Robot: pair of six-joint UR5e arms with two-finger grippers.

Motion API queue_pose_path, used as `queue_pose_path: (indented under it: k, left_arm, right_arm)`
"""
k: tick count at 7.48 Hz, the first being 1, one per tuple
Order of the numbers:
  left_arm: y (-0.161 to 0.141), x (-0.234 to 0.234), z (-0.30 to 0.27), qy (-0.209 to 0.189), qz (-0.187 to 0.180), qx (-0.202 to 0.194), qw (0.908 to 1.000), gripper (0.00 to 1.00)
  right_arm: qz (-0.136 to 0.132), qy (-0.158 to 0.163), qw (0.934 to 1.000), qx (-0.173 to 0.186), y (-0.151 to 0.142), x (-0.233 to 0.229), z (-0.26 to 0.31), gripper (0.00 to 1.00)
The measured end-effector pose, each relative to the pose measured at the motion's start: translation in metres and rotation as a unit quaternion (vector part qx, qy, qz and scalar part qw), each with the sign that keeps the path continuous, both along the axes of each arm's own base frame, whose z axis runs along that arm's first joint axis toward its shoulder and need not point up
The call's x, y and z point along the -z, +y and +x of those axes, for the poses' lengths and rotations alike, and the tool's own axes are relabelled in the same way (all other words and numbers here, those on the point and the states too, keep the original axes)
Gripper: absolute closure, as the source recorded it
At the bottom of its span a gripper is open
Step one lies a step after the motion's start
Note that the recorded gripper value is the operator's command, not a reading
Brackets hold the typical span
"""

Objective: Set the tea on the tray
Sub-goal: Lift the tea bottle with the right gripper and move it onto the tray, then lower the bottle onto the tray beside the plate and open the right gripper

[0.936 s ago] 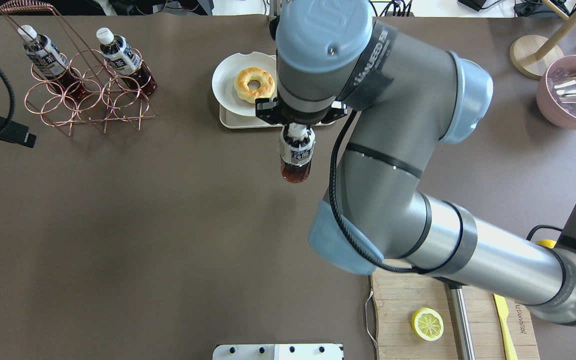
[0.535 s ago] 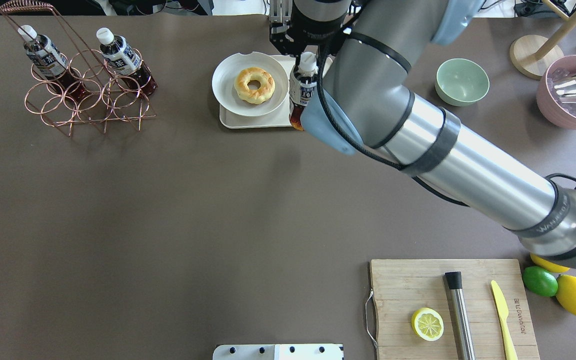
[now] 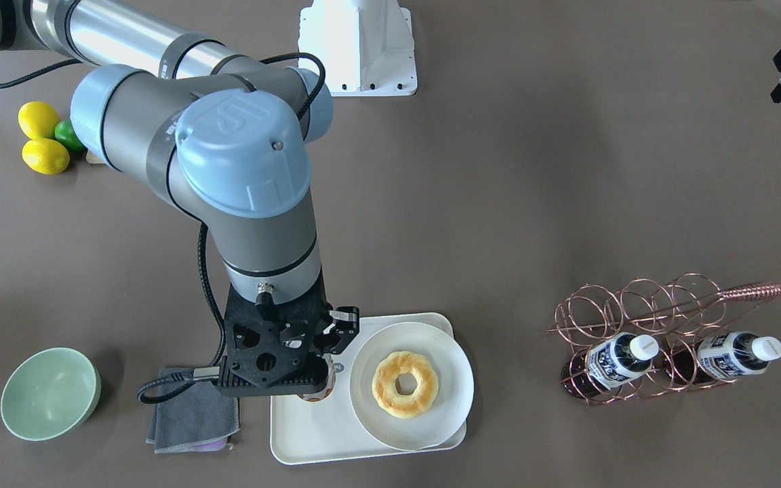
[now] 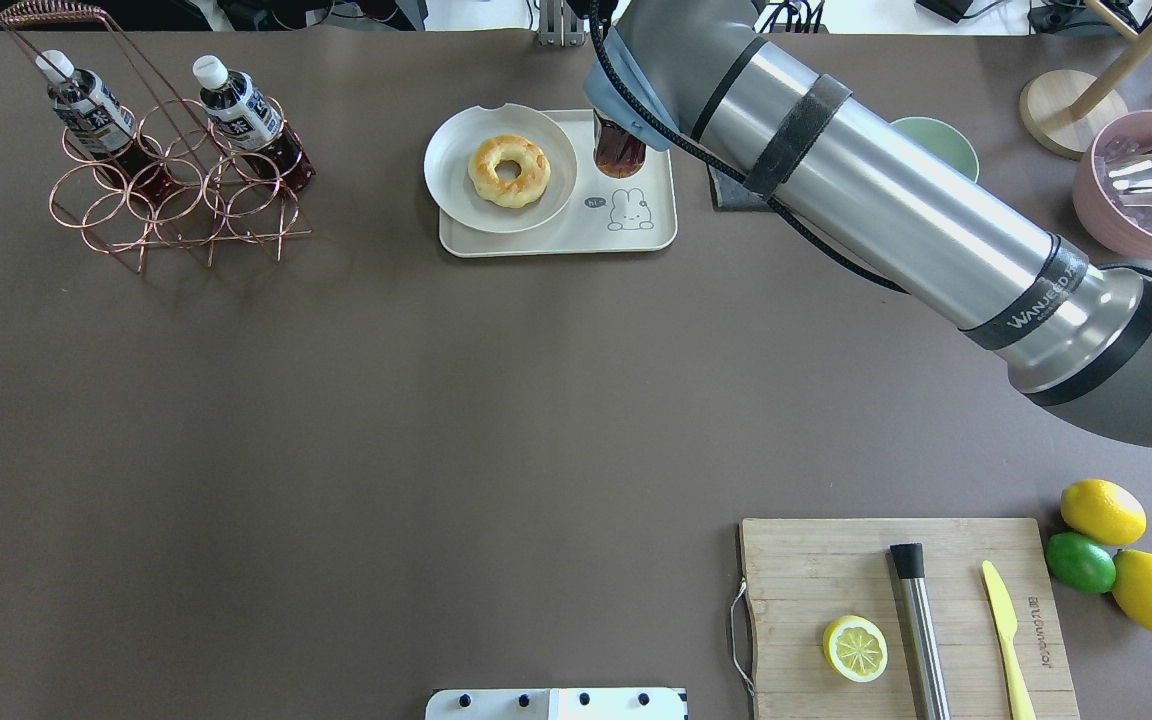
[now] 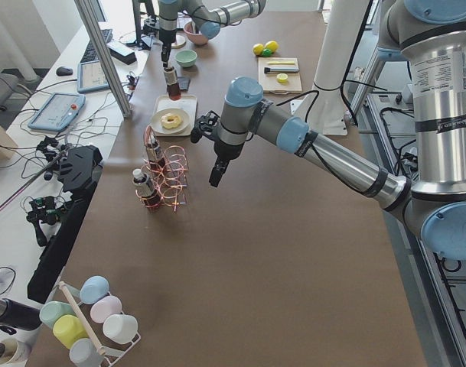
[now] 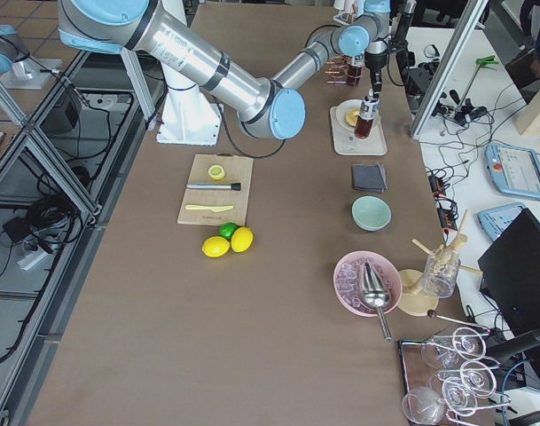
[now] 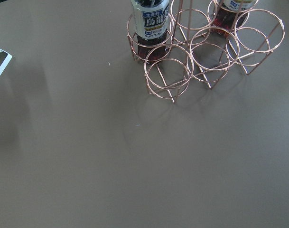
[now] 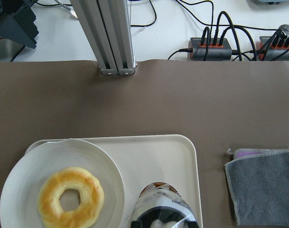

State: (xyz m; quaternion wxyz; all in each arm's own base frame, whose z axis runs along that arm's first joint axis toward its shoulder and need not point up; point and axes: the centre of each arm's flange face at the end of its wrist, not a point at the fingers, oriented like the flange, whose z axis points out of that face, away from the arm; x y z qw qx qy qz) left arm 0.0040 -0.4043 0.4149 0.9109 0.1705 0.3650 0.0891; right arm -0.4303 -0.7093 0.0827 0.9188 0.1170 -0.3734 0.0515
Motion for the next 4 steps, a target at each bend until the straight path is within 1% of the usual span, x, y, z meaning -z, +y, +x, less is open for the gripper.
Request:
queue_pose_path:
  k: [1, 2, 4]
  left_arm:
    - [0.001, -0.002, -0.003, 0.001, 0.0, -0.001, 1.0, 0.02]
    - [0.002, -0.002, -0.004, 0.002, 0.0, -0.001, 1.0, 0.02]
    - [0.002, -0.002, -0.004, 0.003, 0.0, -0.001, 1.0, 0.02]
  right_arm:
    - [0.001, 0.002, 1.0, 0.002, -0.012, -0.013, -0.006, 1.0]
    - [0.0, 0.003, 1.0, 0.004, -0.017, -0.022, -0.011, 1.0]
    - [-0.001, 0.006, 1.0, 0.005, -0.021, -0.03, -0.014, 1.0]
